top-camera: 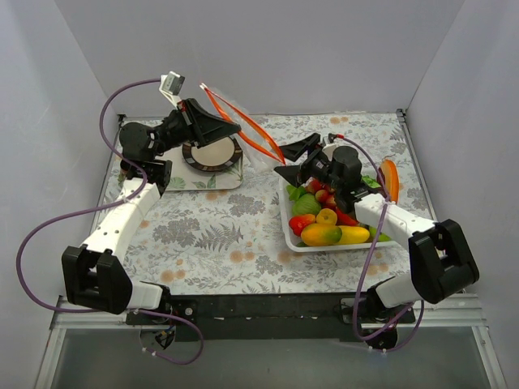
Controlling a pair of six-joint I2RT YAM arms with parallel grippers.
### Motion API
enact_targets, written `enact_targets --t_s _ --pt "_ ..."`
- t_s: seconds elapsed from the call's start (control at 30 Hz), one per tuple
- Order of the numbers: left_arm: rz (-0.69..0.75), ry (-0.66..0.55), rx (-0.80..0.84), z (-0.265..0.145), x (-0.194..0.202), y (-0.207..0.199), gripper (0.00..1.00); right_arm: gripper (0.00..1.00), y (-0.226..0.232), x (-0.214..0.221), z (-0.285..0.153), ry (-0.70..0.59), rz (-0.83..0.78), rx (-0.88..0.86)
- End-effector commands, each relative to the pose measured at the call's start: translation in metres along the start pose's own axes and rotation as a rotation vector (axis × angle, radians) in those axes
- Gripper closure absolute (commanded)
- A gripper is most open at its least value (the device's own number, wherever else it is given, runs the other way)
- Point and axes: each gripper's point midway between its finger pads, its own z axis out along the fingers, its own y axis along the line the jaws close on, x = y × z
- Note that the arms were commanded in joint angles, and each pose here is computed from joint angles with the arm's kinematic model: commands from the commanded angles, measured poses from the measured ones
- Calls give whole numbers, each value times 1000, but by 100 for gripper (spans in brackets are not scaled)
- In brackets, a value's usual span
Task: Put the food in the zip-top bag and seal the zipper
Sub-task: Open the zipper of the food storage bag.
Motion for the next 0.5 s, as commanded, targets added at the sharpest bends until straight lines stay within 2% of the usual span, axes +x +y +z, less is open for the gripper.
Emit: enact_targets --t_s 0.0,0.03,0.1,0.13,0.23,0.47 --pt "-341 10 12 -3 3 -28 100 25 39 -1 6 -12 11 -117" --pt "-343 11 10 -3 4 -27 100 39 40 -2 6 -18 12 -122" --pt "-339 13 9 -4 5 -29 100 58 41 -5 6 -34 11 -124" --pt "-349 12 0 -4 5 -26 100 76 42 -8 7 -44 4 -124" --pt "-364 15 -23 -6 9 -25 100 99 40 -16 7 -66 -20 -101" --pt "-410 17 -89 -10 16 -20 100 99 6 -65 -15 -184 -70 -26"
